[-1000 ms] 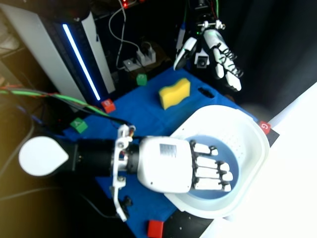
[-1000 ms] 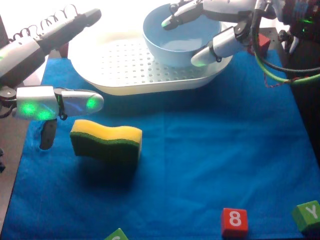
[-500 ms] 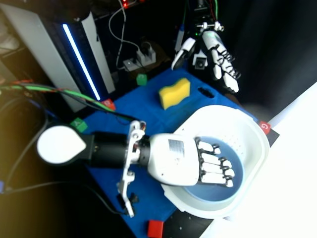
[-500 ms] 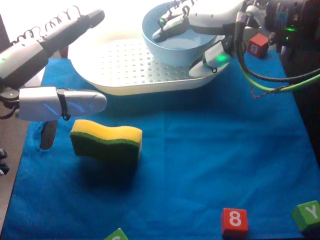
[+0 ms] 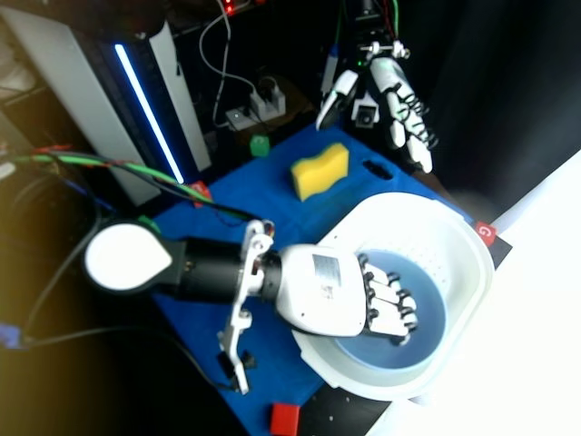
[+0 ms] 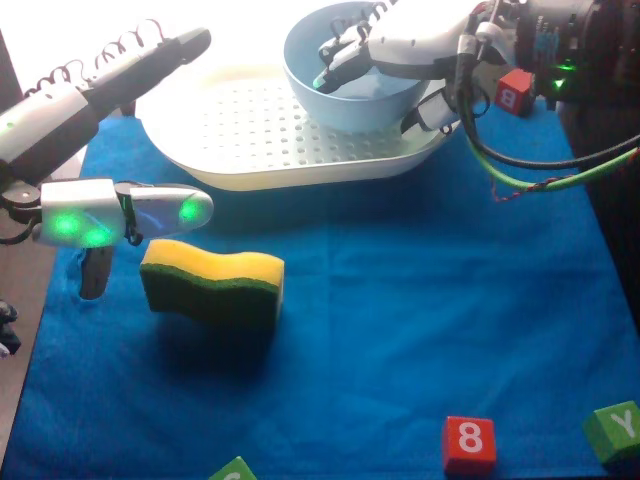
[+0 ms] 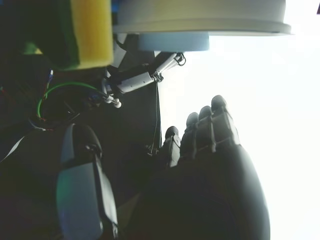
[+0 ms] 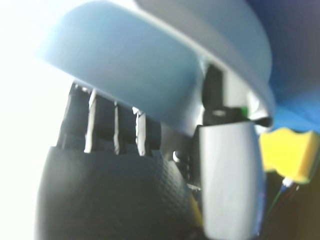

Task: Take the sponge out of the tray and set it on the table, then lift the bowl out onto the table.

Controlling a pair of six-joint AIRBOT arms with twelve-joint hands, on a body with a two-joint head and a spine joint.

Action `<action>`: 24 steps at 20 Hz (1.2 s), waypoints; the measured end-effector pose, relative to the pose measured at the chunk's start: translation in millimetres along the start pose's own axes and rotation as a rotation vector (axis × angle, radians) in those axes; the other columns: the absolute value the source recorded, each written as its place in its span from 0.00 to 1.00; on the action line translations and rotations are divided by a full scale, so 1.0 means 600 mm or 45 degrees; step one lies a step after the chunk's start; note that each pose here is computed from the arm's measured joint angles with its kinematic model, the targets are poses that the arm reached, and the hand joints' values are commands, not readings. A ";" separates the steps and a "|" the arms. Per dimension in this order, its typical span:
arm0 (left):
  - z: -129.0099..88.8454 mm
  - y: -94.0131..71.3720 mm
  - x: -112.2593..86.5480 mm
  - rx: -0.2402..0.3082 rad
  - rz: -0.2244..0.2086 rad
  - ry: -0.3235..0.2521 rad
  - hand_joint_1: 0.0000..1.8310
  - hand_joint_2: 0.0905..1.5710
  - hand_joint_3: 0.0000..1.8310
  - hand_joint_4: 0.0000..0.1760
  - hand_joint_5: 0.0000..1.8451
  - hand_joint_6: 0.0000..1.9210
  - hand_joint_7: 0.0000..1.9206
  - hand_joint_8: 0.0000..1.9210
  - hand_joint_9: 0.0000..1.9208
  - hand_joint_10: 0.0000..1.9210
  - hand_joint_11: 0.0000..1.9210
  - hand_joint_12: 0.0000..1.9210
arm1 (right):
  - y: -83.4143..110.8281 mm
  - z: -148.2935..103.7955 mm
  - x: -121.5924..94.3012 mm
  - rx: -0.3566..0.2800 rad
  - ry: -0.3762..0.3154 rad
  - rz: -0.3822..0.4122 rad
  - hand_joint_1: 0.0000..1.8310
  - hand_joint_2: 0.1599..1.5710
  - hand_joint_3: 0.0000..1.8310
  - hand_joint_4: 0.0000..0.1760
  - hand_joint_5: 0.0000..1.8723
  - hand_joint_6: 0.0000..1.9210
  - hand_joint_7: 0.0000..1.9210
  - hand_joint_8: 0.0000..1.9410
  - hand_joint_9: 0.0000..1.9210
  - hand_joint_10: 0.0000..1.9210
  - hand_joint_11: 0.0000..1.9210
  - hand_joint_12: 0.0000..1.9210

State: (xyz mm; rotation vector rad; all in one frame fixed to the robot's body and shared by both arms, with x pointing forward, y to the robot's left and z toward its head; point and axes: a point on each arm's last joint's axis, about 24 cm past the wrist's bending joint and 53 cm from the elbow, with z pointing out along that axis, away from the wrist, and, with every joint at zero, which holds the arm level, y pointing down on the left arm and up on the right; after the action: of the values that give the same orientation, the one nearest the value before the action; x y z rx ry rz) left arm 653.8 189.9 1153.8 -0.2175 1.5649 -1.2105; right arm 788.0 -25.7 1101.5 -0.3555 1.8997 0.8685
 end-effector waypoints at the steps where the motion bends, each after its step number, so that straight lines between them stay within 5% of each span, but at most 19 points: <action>1: 0.000 0.000 0.000 0.000 -0.004 -0.002 0.34 0.60 0.00 0.94 0.03 0.00 0.02 0.00 0.01 0.00 0.03 0.02 | 0.001 0.002 0.001 -0.001 0.001 0.000 0.75 0.63 0.00 0.00 0.29 0.00 0.22 0.00 0.37 0.01 0.28 0.33; 3: 0.001 0.000 0.001 0.001 -0.009 -0.001 0.34 0.60 0.00 0.92 0.03 0.00 0.02 0.00 0.01 0.00 0.03 0.02 | 0.003 0.004 0.002 -0.002 0.002 0.000 0.74 0.63 0.00 0.00 0.37 0.00 0.31 0.00 0.46 0.00 0.36 0.30; 4: 0.001 0.000 0.002 0.001 -0.009 0.000 0.35 0.60 0.00 0.91 0.04 0.01 0.02 0.00 0.01 0.00 0.03 0.02 | 0.002 0.004 0.002 0.001 0.001 0.001 0.85 0.59 0.00 0.00 0.43 0.00 0.40 0.00 0.55 0.34 0.43 0.28; 5: 0.001 0.000 0.001 0.002 -0.012 0.000 0.34 0.60 0.00 0.92 0.04 0.00 0.02 0.00 0.01 0.00 0.03 0.02 | 0.001 0.004 0.002 0.003 0.001 0.003 0.82 0.62 0.00 0.00 0.47 0.00 0.47 0.37 0.59 0.45 0.47 0.36; 6: 0.001 0.000 0.001 0.001 -0.012 -0.001 0.35 0.60 0.00 0.95 0.04 0.00 0.02 0.00 0.01 0.00 0.03 0.02 | 0.000 0.004 0.002 0.005 0.000 0.004 0.78 0.64 0.00 0.00 0.46 0.36 0.55 0.38 0.63 0.46 0.50 0.42; 7: 0.000 0.001 0.002 0.001 -0.013 -0.001 0.35 0.59 0.00 0.96 0.04 0.01 0.03 0.00 0.01 0.00 0.03 0.02 | 0.000 0.004 0.001 0.005 0.000 0.006 0.77 0.64 0.00 0.00 0.46 0.42 0.57 0.39 0.62 0.50 0.50 0.50; 8: 0.000 0.001 0.002 -0.001 -0.013 0.001 0.35 0.59 0.00 0.93 0.04 0.00 0.02 0.00 0.01 0.00 0.03 0.02 | 0.001 0.004 0.001 0.003 -0.001 0.008 0.71 0.65 0.00 0.00 0.49 0.44 0.60 0.43 0.62 0.37 0.53 0.58; 9: -0.001 0.002 0.003 -0.002 -0.015 0.001 0.35 0.60 0.00 0.90 0.04 0.00 0.03 0.00 0.01 0.00 0.03 0.03 | 0.000 0.004 0.001 0.006 -0.002 0.008 0.75 0.63 0.00 0.00 0.50 0.39 0.58 0.39 0.63 0.46 0.53 0.59; 10: -0.001 0.003 0.003 -0.003 -0.018 0.001 0.35 0.60 0.00 0.88 0.04 0.00 0.03 0.00 0.01 0.00 0.03 0.03 | 0.000 0.004 0.000 0.006 -0.003 0.009 0.71 0.65 0.00 0.00 0.53 0.41 0.58 0.46 0.60 0.34 0.52 0.61; 11: -0.002 0.004 0.003 -0.005 -0.020 0.000 0.36 0.60 0.00 0.92 0.04 0.00 0.02 0.00 0.01 0.00 0.02 0.02 | 0.000 0.004 0.000 0.006 -0.004 0.013 0.70 0.65 0.00 0.00 0.53 0.39 0.58 0.50 0.62 0.34 0.54 0.67; 12: -0.003 0.006 0.004 -0.009 -0.022 0.003 0.35 0.60 0.00 0.83 0.04 0.00 0.03 0.00 0.01 0.00 0.03 0.03 | 0.000 0.004 0.000 0.006 -0.004 0.014 0.65 0.64 0.00 0.00 0.59 0.39 0.58 0.87 0.73 0.96 0.75 0.99; 16: -0.003 0.006 0.005 -0.011 -0.027 0.002 0.34 0.60 0.00 0.89 0.04 0.00 0.03 0.00 0.02 0.00 0.03 0.03 | 0.007 0.005 0.001 -0.012 -0.002 0.029 0.64 0.64 0.00 0.00 0.58 0.41 0.73 1.00 0.84 1.00 0.84 1.00; 17: -0.003 0.006 0.005 -0.010 -0.029 0.002 0.34 0.60 0.00 0.89 0.04 0.00 0.03 0.00 0.02 0.00 0.03 0.03 | 0.007 0.005 0.000 -0.013 -0.003 0.028 0.63 0.67 0.00 0.00 0.53 0.50 0.73 1.00 0.83 1.00 0.85 1.00; 18: -0.004 0.007 0.005 -0.011 -0.031 0.002 0.34 0.60 0.00 0.92 0.04 0.00 0.03 0.00 0.02 0.00 0.03 0.03 | 0.005 0.004 0.000 -0.009 -0.003 0.026 0.45 0.83 0.01 0.00 0.48 0.36 0.65 0.87 0.74 0.94 0.75 1.00; 19: -0.004 0.007 0.005 -0.011 -0.032 0.002 0.34 0.61 0.00 0.89 0.04 0.00 0.03 0.00 0.02 0.00 0.03 0.03 | 0.005 0.004 0.001 -0.009 -0.001 0.022 0.41 0.87 0.00 0.00 0.48 0.29 0.65 0.78 0.73 0.87 0.73 0.99; 20: -0.003 0.007 0.007 -0.009 -0.037 0.000 0.35 0.60 0.00 0.88 0.04 0.00 0.03 0.00 0.02 0.00 0.03 0.03 | 0.005 0.003 0.001 -0.005 0.000 0.014 0.54 0.80 0.01 0.00 0.40 0.64 0.66 0.88 0.74 0.96 0.76 1.00; 22: -0.006 0.009 0.010 -0.012 -0.041 0.006 0.35 0.60 0.00 0.90 0.05 0.00 0.04 0.00 0.02 0.00 0.03 0.04 | 0.005 0.002 0.000 -0.012 -0.001 0.022 0.55 0.83 0.01 0.00 0.33 0.81 0.69 0.99 0.78 1.00 0.80 1.00; 23: -0.006 0.010 0.011 -0.014 -0.044 0.006 0.35 0.60 0.00 0.87 0.05 0.00 0.04 0.00 0.03 0.00 0.04 0.04 | 0.007 0.001 0.001 -0.020 0.003 0.018 0.51 0.88 0.01 0.00 0.39 0.83 0.71 1.00 0.80 1.00 0.81 1.00; 24: -0.006 0.011 0.010 -0.016 -0.046 0.003 0.36 0.60 0.00 0.91 0.05 0.00 0.04 0.00 0.02 0.00 0.03 0.04 | 0.006 -0.002 0.004 -0.022 0.008 0.015 0.56 0.86 0.00 0.00 0.47 0.97 0.74 1.00 0.82 1.00 0.84 1.00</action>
State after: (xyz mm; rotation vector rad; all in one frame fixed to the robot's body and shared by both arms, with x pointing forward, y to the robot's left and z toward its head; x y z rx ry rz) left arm 651.2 191.1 1144.8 -0.2532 1.5771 -1.2299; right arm 783.9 -23.6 1101.4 -0.3583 1.9032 0.8927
